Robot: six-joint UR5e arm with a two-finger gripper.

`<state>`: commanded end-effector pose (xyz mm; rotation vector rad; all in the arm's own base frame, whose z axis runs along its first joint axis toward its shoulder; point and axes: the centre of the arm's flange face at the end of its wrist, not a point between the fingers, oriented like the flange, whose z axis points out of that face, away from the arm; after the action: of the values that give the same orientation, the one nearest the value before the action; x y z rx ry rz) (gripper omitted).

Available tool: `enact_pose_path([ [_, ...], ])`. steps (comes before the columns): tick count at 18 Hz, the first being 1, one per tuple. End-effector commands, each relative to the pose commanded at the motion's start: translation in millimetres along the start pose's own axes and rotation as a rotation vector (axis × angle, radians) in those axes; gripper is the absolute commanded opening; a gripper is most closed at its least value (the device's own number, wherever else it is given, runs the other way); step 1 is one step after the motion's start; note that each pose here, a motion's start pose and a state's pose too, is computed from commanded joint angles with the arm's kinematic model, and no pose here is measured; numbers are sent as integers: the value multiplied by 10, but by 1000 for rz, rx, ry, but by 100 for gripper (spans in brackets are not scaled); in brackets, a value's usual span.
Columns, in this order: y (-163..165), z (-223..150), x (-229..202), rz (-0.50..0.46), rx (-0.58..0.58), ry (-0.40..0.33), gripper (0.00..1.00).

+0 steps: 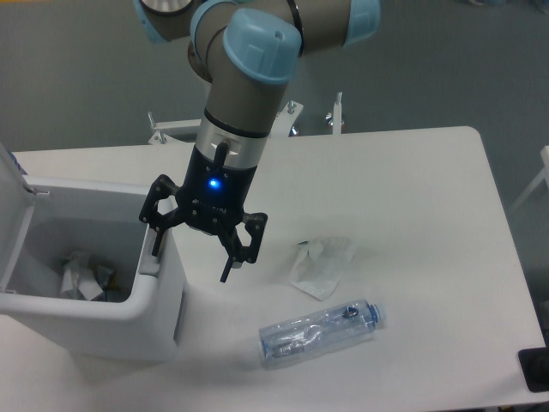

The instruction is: Open the trash can

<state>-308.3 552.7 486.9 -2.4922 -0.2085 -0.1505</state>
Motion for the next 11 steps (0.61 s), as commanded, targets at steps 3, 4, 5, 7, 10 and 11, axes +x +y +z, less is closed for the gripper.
enact_pose_path([
  [3,97,-239,-513,-44,13,-109,100],
  [4,136,-273,-661,-49,5,-171,100],
  [5,224,-286,-857,-66,-27,-245,100],
  [7,438,-326,-1261,-103,-85,-336,100],
  [10,731,-270,-1795,-55,-139,-344,100],
  [11,798,-280,-1905,-22,-156,-343,100],
])
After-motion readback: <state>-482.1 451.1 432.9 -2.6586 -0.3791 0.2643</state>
